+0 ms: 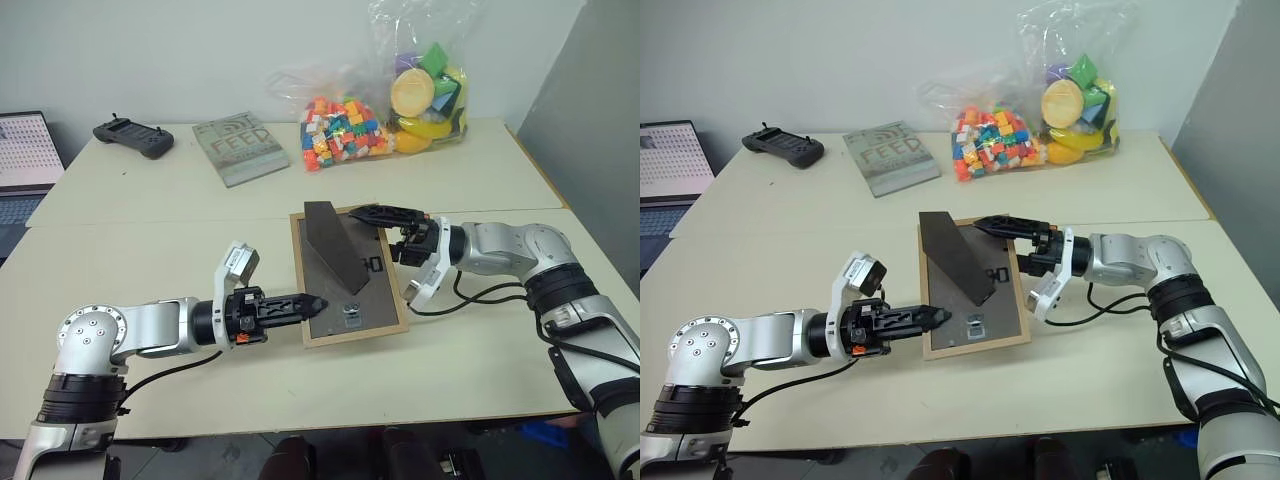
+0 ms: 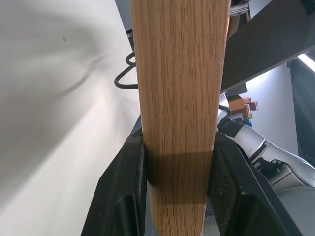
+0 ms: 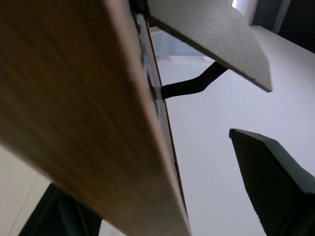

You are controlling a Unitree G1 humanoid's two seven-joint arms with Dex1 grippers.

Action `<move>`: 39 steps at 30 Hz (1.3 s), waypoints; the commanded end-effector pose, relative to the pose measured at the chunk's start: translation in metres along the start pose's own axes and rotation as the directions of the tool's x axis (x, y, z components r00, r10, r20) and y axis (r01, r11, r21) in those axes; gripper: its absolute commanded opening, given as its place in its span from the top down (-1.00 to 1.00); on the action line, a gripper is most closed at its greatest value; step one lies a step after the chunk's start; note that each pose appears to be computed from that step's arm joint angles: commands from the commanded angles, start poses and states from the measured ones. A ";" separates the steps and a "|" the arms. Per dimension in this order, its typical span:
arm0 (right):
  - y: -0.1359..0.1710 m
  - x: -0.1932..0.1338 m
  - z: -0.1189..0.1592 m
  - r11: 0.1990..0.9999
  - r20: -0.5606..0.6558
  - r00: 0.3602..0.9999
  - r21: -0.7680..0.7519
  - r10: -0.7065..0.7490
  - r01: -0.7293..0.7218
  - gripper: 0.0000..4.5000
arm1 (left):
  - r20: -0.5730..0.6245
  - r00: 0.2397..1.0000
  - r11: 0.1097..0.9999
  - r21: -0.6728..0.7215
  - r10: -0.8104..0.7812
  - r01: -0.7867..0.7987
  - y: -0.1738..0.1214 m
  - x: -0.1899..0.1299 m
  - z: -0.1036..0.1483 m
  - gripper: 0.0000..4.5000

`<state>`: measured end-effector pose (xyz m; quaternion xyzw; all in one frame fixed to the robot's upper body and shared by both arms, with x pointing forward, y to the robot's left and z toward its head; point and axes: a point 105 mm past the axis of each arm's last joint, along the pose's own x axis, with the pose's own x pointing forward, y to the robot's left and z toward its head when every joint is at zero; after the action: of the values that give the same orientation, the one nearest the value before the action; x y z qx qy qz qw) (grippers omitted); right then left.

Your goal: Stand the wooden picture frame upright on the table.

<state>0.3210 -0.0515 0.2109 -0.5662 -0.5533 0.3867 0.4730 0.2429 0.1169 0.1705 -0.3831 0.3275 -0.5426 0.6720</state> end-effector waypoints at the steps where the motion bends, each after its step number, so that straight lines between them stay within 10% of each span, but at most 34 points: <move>1: -0.018 0.003 -0.003 0.998 0.023 0.999 -0.039 -0.047 0.048 -0.20 | 0.019 0.999 0.999 0.030 -0.032 0.031 -0.010 -0.001 0.003 0.41; 7: -0.016 0.000 -0.006 0.999 0.014 0.999 -0.018 -0.036 0.036 0.30 | 0.017 1.000 0.999 0.036 -0.015 0.014 -0.009 -0.003 0.002 0.41; 16: -0.004 -0.005 -0.030 0.932 -0.162 0.986 0.351 -0.033 0.089 0.40 | 0.339 0.930 0.969 0.143 0.145 -0.203 -0.011 -0.038 0.058 -0.56; 21: 0.004 0.003 -0.059 0.409 -0.280 0.959 0.881 0.046 0.238 0.40 | 0.418 0.842 0.756 0.411 0.340 -0.509 -0.027 -0.050 0.048 -1.00; 28: 0.040 0.021 -0.069 -0.184 -0.221 0.960 0.950 0.172 0.251 0.40 | 0.561 0.710 0.322 0.639 0.425 -0.698 -0.017 -0.023 0.031 -1.00; 39: 0.100 0.033 -0.070 -0.225 -0.316 0.898 0.893 0.305 0.390 0.24 | 0.660 0.642 0.281 0.579 0.389 -0.765 0.008 -0.025 0.023 -1.00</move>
<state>0.4114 -0.0185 0.1195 -0.0132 0.1001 0.5233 0.8461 0.2614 0.1409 0.1669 0.0233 0.0315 -0.2567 0.9657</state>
